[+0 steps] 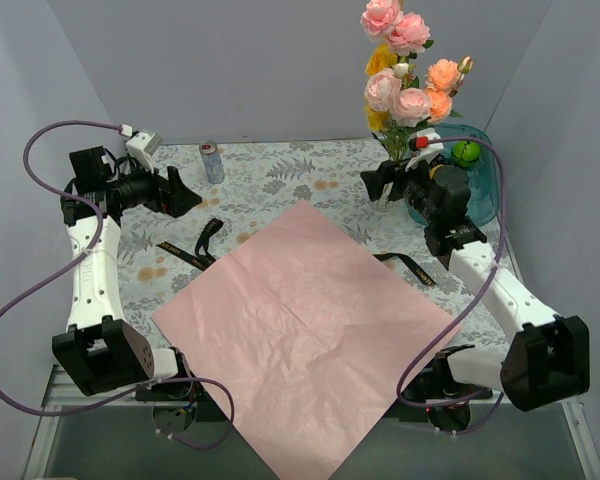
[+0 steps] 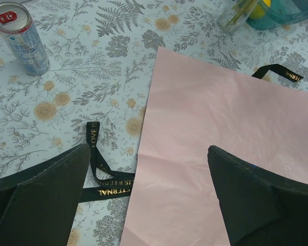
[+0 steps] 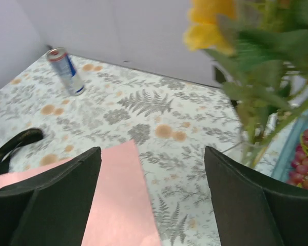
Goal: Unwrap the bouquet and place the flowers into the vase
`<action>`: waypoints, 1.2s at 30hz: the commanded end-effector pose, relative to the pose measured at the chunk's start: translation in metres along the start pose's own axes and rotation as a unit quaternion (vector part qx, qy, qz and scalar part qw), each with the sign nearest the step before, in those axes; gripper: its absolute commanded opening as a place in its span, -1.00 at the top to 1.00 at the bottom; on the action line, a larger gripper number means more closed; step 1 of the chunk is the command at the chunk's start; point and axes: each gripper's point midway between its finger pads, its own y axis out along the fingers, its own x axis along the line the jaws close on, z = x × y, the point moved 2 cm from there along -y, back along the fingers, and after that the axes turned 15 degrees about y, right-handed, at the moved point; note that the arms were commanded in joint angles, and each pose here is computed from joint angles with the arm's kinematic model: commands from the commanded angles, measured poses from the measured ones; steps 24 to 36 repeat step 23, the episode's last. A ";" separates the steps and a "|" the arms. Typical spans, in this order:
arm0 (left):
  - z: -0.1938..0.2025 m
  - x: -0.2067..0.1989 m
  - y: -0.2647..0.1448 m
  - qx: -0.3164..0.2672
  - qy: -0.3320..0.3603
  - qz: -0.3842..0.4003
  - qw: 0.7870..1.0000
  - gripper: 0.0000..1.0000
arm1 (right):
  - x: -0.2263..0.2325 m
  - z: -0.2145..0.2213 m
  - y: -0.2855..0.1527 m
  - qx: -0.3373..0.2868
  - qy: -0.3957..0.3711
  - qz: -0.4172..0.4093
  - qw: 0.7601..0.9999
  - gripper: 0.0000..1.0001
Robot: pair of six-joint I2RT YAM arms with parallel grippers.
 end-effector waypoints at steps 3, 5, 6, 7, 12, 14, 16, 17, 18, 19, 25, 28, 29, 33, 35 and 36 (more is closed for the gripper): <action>0.003 -0.017 -0.013 -0.003 -0.016 -0.018 1.000 -0.96 | 0.071 0.051 -0.035 0.099 0.020 -0.020 0.995 -0.86; 0.010 -0.017 -0.012 0.004 -0.036 -0.022 0.999 -0.96 | 0.086 0.072 -0.045 0.144 0.023 -0.029 0.989 -0.89; 0.011 -0.018 -0.013 0.003 -0.038 -0.025 0.999 -0.96 | 0.097 0.082 -0.048 0.160 0.024 -0.040 0.986 -0.89; 0.017 -0.017 -0.012 0.010 -0.045 -0.031 0.998 -0.96 | 0.099 0.085 -0.049 0.164 0.040 -0.036 0.985 -0.90; 0.029 -0.025 -0.016 0.018 -0.052 -0.047 0.997 -0.96 | 0.078 0.109 -0.068 0.207 0.075 0.043 0.975 -0.94; 0.034 -0.029 -0.019 0.020 -0.049 -0.057 0.997 -0.96 | 0.074 0.111 -0.075 0.211 0.070 0.052 0.974 -0.95; 0.037 -0.032 -0.021 0.021 -0.048 -0.061 0.997 -0.96 | 0.071 0.113 -0.082 0.212 0.069 0.054 0.973 -0.96; 0.038 -0.034 -0.023 0.021 -0.049 -0.064 0.997 -0.96 | 0.070 0.114 -0.085 0.212 0.069 0.056 0.973 -0.96; 0.040 -0.035 -0.023 0.023 -0.051 -0.064 0.996 -0.96 | 0.070 0.114 -0.086 0.212 0.068 0.055 0.973 -0.96; 0.042 -0.035 -0.022 0.024 -0.056 -0.065 0.996 -0.96 | 0.070 0.111 -0.089 0.207 0.066 0.055 0.975 -0.96; 0.048 -0.035 -0.020 0.025 -0.066 -0.070 0.995 -0.96 | 0.066 0.112 -0.094 0.210 0.053 0.062 0.974 -0.96; 0.048 -0.035 -0.020 0.025 -0.066 -0.070 0.995 -0.96 | 0.066 0.112 -0.094 0.210 0.053 0.062 0.974 -0.96; 0.048 -0.035 -0.020 0.025 -0.066 -0.070 0.995 -0.96 | 0.066 0.112 -0.094 0.210 0.053 0.062 0.974 -0.96; 0.048 -0.035 -0.020 0.025 -0.066 -0.070 0.995 -0.96 | 0.066 0.112 -0.094 0.210 0.053 0.062 0.974 -0.96; 0.048 -0.035 -0.020 0.025 -0.066 -0.070 0.995 -0.96 | 0.066 0.112 -0.094 0.210 0.053 0.062 0.974 -0.96; 0.048 -0.035 -0.020 0.025 -0.066 -0.070 0.995 -0.96 | 0.066 0.112 -0.094 0.210 0.053 0.062 0.974 -0.96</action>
